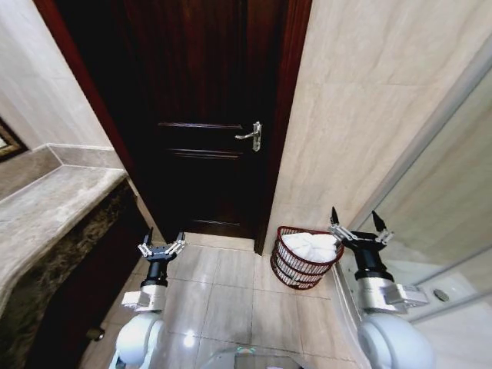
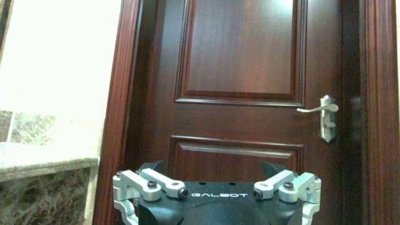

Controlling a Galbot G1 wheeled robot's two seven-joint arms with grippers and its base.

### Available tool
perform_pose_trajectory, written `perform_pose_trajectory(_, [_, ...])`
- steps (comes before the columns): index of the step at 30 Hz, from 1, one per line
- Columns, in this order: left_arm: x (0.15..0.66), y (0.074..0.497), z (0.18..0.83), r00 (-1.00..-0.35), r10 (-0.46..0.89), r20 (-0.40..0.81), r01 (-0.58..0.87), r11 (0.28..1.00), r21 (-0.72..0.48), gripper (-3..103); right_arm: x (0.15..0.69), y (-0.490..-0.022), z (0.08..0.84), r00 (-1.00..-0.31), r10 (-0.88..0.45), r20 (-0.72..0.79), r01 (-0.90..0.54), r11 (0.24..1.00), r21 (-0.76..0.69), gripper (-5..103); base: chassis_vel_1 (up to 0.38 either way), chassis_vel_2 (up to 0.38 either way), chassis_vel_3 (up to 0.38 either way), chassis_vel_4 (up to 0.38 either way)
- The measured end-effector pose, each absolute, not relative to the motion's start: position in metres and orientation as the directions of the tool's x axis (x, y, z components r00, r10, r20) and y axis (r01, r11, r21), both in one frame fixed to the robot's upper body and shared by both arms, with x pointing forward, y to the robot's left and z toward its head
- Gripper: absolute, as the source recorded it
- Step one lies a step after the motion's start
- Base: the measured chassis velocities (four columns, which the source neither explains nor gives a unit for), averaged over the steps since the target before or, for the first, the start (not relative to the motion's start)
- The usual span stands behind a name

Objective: Discard the used towel into the hamper.

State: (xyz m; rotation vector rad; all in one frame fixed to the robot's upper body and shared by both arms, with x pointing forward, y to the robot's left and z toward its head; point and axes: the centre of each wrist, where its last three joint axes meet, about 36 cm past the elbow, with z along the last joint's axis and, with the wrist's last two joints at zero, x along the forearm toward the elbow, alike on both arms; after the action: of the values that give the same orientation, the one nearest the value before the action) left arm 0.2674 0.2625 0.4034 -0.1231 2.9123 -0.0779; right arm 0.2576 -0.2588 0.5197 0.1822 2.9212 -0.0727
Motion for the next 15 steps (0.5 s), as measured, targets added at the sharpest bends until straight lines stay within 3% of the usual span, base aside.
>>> perform_pose_trajectory(15, [0.2729, 0.2701, 0.4074, -0.975, -0.070, -0.213, -0.063, 0.997, -0.036, 100, 0.2663, -0.2595, 0.5179, -0.957, 0.210, -0.202, 0.220, 0.975, -0.028, 100, 0.000, 0.000, 0.000, 0.000])
